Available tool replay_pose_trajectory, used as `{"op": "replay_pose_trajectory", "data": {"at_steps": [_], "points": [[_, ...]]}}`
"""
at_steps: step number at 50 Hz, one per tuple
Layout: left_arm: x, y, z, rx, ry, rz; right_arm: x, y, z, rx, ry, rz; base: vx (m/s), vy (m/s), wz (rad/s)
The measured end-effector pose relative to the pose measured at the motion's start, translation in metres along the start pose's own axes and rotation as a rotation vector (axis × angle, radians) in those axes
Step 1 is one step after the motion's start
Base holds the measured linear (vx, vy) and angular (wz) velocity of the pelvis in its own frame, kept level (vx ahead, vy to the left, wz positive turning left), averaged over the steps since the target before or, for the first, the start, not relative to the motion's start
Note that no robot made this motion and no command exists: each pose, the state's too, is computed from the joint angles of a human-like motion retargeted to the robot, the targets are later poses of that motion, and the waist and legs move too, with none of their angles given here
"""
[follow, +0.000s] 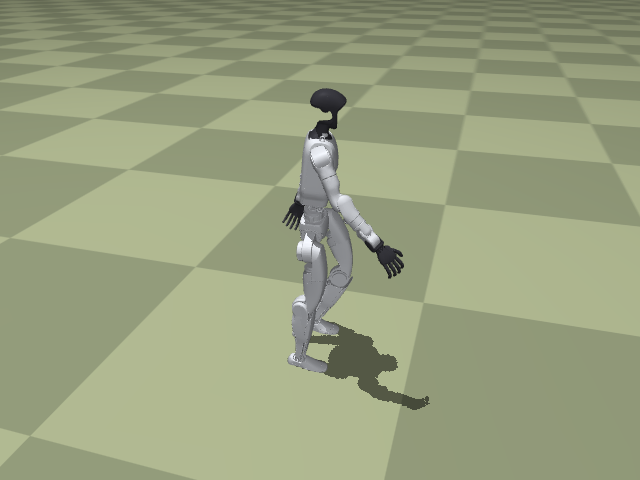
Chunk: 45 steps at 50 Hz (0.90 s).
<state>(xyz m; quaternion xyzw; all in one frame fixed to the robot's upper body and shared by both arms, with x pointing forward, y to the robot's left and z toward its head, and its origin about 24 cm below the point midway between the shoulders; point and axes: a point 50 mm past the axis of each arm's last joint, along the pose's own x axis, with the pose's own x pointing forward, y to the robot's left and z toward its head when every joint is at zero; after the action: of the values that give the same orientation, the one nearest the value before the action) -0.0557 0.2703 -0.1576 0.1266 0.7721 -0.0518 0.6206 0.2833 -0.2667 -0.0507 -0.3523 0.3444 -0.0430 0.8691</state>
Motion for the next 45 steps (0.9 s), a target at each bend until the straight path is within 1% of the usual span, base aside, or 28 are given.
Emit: {"op": "replay_pose_trajectory", "data": {"at_steps": [5, 8, 12, 15, 17, 20, 24, 29, 33, 36, 40, 43, 45], "points": [[0.001, -0.002, -0.015, -0.126, -0.001, 0.026, 0.000, -0.032, 0.055, 0.100, -0.201, -0.133, 0.53, -0.01, -0.52], [0.002, -0.008, -0.005, -0.216, -0.046, 0.013, -0.003, -0.037, 0.075, 0.141, -0.289, -0.142, 0.56, 0.04, -0.07], [0.003, -0.023, 0.017, -0.301, -0.132, -0.063, -0.006, -0.016, 0.079, 0.157, -0.319, -0.050, 0.57, 0.06, 0.16], [0.000, -0.029, 0.052, -0.360, -0.241, -0.150, -0.008, 0.011, 0.075, 0.149, -0.307, 0.092, 0.58, 0.09, -0.05], [-0.004, -0.028, 0.074, -0.358, -0.311, -0.190, -0.010, 0.035, 0.058, 0.141, -0.259, 0.189, 0.61, 0.13, -0.07], [-0.014, -0.020, 0.111, -0.294, -0.413, -0.199, -0.018, 0.070, 0.016, 0.133, -0.144, 0.311, 0.62, 0.17, 0.11], [-0.042, 0.011, 0.173, -0.132, -0.552, -0.074, -0.040, 0.102, -0.062, 0.134, 0.103, 0.377, 0.56, 0.19, 0.72], [-0.112, 0.052, 0.263, 0.070, -0.775, 0.180, -0.090, 0.121, -0.162, 0.138, 0.469, 0.403, 0.49, 0.16, 1.56], [-0.188, 0.064, 0.324, 0.205, -1.014, 0.324, -0.142, 0.135, -0.219, 0.148, 0.706, 0.497, 0.46, 0.12, 2.03], [-0.245, 0.062, 0.354, 0.273, -1.214, 0.384, -0.176, 0.147, -0.242, 0.176, 0.814, 0.589, 0.44, 0.04, 2.16], [-0.301, 0.054, 0.370, 0.299, -1.456, 0.404, -0.203, 0.160, -0.254, 0.222, 0.871, 0.666, 0.44, -0.04, 2.00], [-0.319, 0.049, 0.369, 0.260, -1.584, 0.373, -0.203, 0.163, -0.252, 0.238, 0.860, 0.660, 0.48, -0.11, 1.80], [-0.320, 0.048, 0.367, 0.216, -1.626, 0.349, -0.196, 0.162, -0.247, 0.227, 0.838, 0.638, 0.52, -0.15, 1.67]]}}
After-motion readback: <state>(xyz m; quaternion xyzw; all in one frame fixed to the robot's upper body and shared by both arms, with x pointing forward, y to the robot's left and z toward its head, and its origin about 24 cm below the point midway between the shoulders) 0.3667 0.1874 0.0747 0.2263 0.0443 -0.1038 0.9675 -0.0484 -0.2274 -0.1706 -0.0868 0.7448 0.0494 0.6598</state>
